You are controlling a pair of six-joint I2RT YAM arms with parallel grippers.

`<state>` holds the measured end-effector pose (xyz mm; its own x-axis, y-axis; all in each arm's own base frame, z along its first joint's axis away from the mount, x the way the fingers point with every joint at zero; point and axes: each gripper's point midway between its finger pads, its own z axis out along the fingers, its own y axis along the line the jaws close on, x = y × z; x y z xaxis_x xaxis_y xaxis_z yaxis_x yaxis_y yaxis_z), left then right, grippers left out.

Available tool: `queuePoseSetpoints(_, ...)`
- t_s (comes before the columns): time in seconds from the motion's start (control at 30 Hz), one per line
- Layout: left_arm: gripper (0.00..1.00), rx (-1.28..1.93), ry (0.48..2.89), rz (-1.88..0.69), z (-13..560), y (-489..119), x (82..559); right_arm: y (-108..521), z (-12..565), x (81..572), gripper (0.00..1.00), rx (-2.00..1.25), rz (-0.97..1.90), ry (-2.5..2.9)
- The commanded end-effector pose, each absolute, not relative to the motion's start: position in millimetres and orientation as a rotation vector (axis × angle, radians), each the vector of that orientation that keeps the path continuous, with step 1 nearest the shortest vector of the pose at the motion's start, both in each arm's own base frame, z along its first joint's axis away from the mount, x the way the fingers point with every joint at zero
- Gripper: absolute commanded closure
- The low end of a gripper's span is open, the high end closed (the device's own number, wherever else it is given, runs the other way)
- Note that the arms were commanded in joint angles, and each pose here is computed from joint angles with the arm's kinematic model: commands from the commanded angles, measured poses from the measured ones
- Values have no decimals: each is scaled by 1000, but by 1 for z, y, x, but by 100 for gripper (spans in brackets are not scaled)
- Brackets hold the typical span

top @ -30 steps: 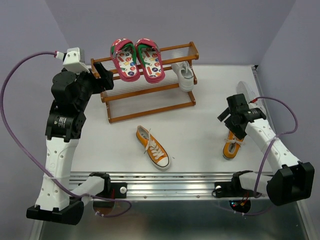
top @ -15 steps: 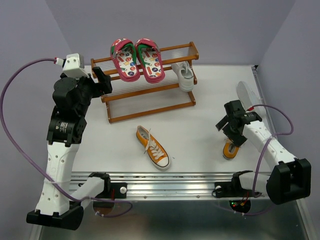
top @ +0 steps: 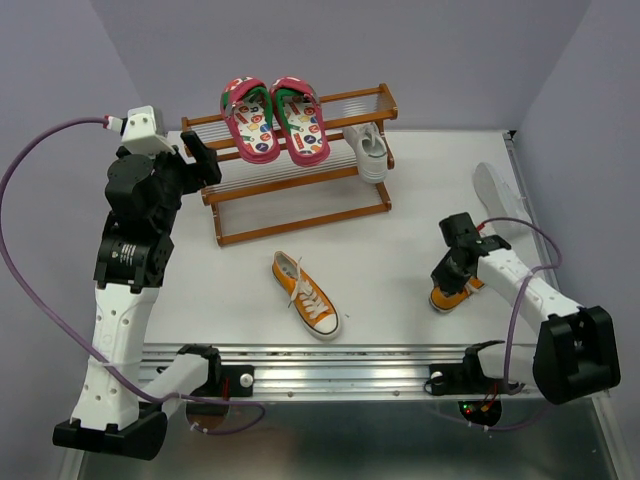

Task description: Place and organize the shoes onto the shoe shelf

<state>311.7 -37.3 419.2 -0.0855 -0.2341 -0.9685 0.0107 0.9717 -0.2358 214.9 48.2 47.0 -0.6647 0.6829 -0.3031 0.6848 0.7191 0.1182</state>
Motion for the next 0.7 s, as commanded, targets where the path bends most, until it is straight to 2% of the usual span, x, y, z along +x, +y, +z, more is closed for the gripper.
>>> queuePoseSetpoints(0.0,8,-200,1593,-199,432,-34,314,79,92,258,99,751,149,2520)
queuePoseSetpoints(0.27,8,-247,1568,-153,441,-22,309,179,125,254,99,173,178,2561)
queuePoseSetpoints(0.67,8,-305,1570,-105,440,-9,298,289,172,279,99,-375,386,2447)
